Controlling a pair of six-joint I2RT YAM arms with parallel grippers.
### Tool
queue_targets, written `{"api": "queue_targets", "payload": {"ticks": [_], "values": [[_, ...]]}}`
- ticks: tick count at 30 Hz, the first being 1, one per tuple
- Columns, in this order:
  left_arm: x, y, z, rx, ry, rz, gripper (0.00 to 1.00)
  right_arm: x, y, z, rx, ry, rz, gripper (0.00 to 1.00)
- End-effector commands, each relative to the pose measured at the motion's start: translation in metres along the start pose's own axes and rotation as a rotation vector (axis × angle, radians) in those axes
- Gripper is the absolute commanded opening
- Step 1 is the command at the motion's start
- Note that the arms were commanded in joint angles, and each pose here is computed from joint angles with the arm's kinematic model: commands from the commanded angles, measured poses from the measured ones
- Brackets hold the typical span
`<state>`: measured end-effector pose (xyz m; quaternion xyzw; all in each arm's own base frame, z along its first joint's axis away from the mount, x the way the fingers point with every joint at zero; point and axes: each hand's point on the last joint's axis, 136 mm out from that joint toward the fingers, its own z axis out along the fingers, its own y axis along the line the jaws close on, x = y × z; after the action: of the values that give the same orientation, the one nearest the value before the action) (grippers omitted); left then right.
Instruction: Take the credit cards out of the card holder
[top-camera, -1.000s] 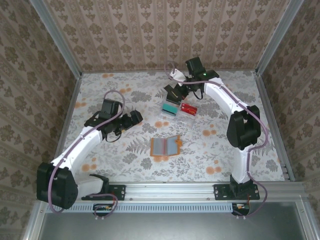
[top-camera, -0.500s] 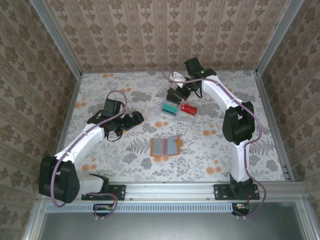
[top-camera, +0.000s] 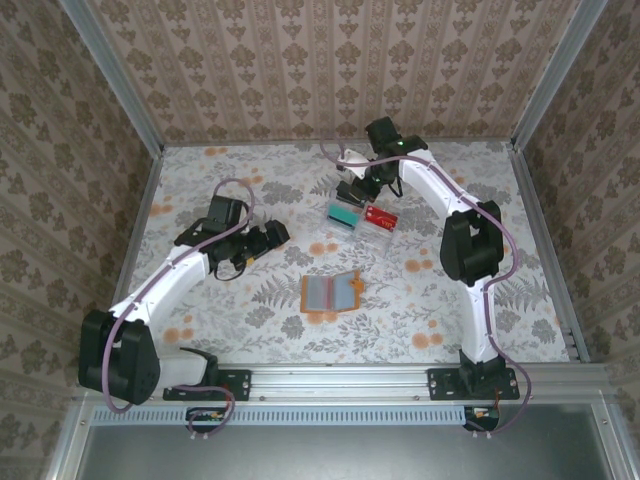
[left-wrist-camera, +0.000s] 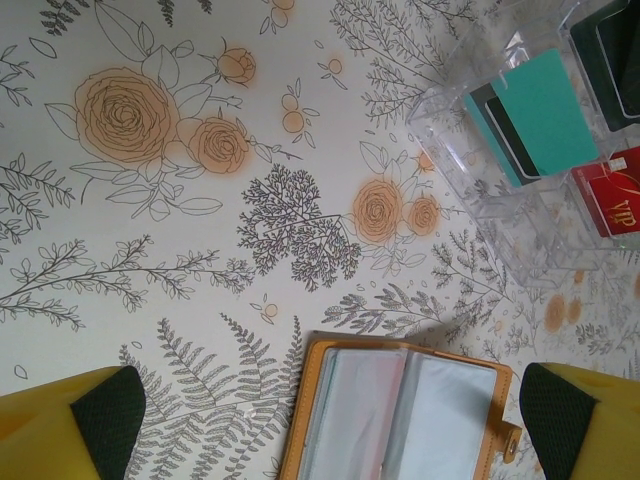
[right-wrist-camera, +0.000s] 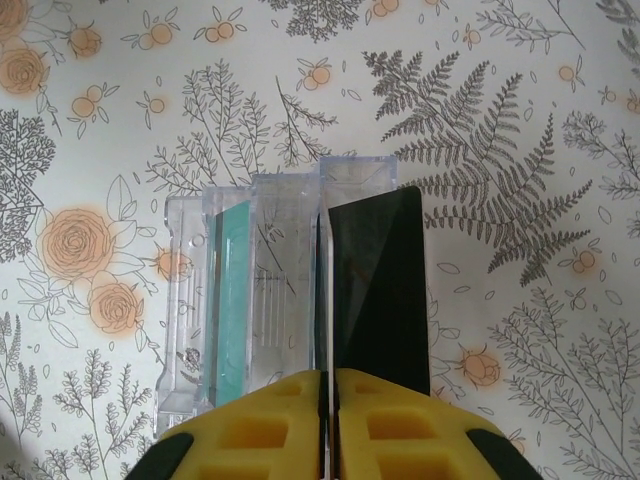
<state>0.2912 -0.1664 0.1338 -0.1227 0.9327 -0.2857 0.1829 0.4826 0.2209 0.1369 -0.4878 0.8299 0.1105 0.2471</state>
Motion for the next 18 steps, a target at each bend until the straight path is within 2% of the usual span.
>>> {"api": "queue_targets", "payload": {"ticks": [1,5,15,18], "values": [[-0.007,-0.009,-0.005,0.028,-0.012,0.023,1.0,-0.001,-0.004,-0.005,0.018,0.02,0.003,0.2],[-0.007,-0.009,-0.006,0.032,-0.012,0.021,1.0,-0.009,-0.004,-0.013,0.025,-0.005,0.026,0.25],[-0.007,-0.011,-0.007,0.038,-0.011,0.026,1.0,-0.026,-0.009,-0.036,0.073,-0.069,0.059,0.23],[-0.005,-0.011,-0.008,0.042,-0.005,0.026,1.0,-0.036,-0.006,-0.058,0.091,-0.123,0.12,0.31]]}}
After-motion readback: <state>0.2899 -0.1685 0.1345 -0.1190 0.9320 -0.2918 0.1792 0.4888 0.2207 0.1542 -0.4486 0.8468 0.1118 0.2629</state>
